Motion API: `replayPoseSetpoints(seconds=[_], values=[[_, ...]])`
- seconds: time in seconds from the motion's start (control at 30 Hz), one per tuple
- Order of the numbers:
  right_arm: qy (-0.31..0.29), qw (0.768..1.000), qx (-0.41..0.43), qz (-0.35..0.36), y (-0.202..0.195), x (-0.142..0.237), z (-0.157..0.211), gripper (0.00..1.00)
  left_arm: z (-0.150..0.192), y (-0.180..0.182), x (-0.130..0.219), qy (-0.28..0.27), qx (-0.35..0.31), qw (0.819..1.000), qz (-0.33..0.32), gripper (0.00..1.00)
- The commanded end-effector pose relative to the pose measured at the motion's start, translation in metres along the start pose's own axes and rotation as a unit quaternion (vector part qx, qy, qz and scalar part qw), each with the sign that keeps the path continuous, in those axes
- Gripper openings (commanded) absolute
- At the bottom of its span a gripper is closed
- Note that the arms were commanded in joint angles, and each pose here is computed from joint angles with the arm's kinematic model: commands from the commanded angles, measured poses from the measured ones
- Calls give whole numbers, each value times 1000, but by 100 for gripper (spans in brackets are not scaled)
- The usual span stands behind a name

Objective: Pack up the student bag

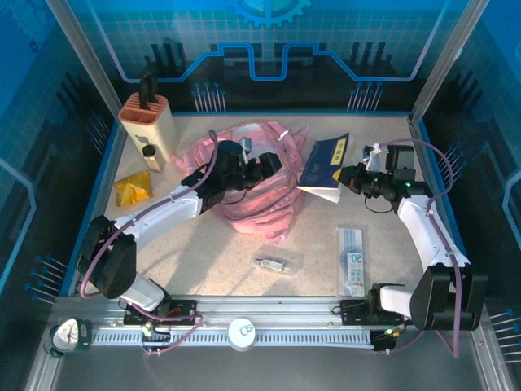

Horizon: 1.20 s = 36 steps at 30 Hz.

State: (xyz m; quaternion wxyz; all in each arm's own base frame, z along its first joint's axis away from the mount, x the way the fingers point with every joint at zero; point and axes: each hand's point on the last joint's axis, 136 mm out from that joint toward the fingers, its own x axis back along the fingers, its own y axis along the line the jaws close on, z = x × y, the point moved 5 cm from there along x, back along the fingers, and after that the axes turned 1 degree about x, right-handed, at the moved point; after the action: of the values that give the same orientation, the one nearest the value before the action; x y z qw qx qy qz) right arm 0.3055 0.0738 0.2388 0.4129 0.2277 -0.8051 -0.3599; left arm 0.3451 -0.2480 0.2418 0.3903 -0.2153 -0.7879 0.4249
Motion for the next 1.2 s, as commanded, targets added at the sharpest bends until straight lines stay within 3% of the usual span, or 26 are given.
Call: replayPoseSetpoints(seconds=[0.0, 0.2, 0.47, 0.93, 1.0, 1.07, 1.17], values=[[13, 996, 32, -77, 42, 4, 0, 0, -8, -13, 7, -3, 26, 998, 55, 83], [35, 988, 56, -136, 75, -3, 7, 0, -15, -2, -8, 2, 67, 995, 77, 86], [57, 981, 57, -176, 85, -21, 16, 0, -16, 3, -23, 8, 101, 991, 90, 82], [75, 985, 54, -147, 65, -36, 24, 0, -20, -13, -10, -4, 95, 988, 125, 22], [76, 985, 54, -144, 63, -36, 25, 0, -21, -16, -7, -7, 93, 988, 126, 18], [75, 986, 50, -137, 60, -35, 25, 6, -23, -20, -4, -9, 91, 987, 133, 13], [72, 988, 45, -126, 55, -32, 26, 29, -26, -31, 4, -18, 85, 985, 148, 4]])
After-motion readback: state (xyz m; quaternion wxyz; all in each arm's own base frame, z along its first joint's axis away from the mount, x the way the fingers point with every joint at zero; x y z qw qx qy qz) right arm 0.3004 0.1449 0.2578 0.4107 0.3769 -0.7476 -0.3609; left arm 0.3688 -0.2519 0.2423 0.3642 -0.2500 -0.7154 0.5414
